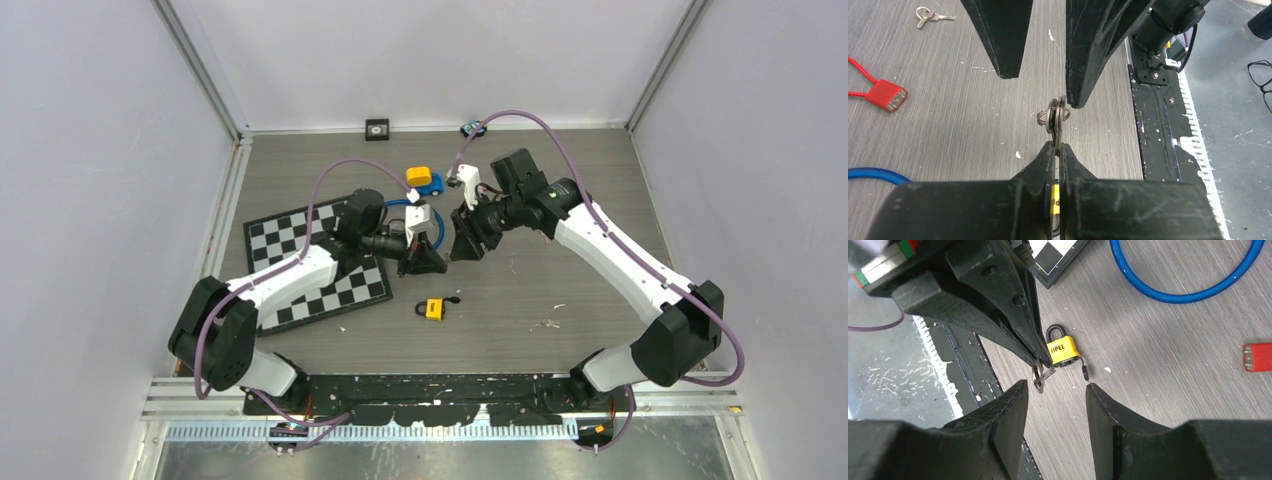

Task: Unlock with the key

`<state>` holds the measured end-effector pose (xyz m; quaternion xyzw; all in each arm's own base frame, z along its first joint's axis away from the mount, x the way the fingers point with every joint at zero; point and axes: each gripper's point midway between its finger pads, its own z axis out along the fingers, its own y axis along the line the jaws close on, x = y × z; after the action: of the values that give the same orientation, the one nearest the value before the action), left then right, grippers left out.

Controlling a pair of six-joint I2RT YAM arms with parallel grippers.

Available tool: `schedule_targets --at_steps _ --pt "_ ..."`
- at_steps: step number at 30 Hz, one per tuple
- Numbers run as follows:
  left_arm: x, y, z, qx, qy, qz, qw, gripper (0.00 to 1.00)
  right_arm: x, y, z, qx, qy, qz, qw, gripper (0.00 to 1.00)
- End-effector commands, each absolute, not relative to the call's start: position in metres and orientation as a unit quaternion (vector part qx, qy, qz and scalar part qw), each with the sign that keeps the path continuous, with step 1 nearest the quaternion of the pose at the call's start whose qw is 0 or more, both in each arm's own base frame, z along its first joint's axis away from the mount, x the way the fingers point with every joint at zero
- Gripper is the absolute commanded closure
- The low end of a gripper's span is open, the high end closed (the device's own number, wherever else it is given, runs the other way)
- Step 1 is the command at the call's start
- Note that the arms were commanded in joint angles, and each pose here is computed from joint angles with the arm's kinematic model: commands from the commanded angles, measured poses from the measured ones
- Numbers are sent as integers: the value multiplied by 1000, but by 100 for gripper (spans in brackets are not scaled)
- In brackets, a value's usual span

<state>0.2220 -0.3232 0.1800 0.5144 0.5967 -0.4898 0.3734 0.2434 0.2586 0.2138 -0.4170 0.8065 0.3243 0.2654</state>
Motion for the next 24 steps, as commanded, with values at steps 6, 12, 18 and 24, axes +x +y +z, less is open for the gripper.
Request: schedule_targets --at_steps 6,12,18,24 --pt "229 -323 200 538 581 -447 416 100 240 281 224 -416 788 390 233 54" --pt "232 -322 201 537 584 -439 422 100 237 284 215 -415 787 402 214 72" --pt "231 -319 195 542 584 -431 424 100 240 281 218 -421 786 390 228 99" --pt "208 -317 200 572 546 -461 403 60 232 272 222 -446 769 383 250 99"
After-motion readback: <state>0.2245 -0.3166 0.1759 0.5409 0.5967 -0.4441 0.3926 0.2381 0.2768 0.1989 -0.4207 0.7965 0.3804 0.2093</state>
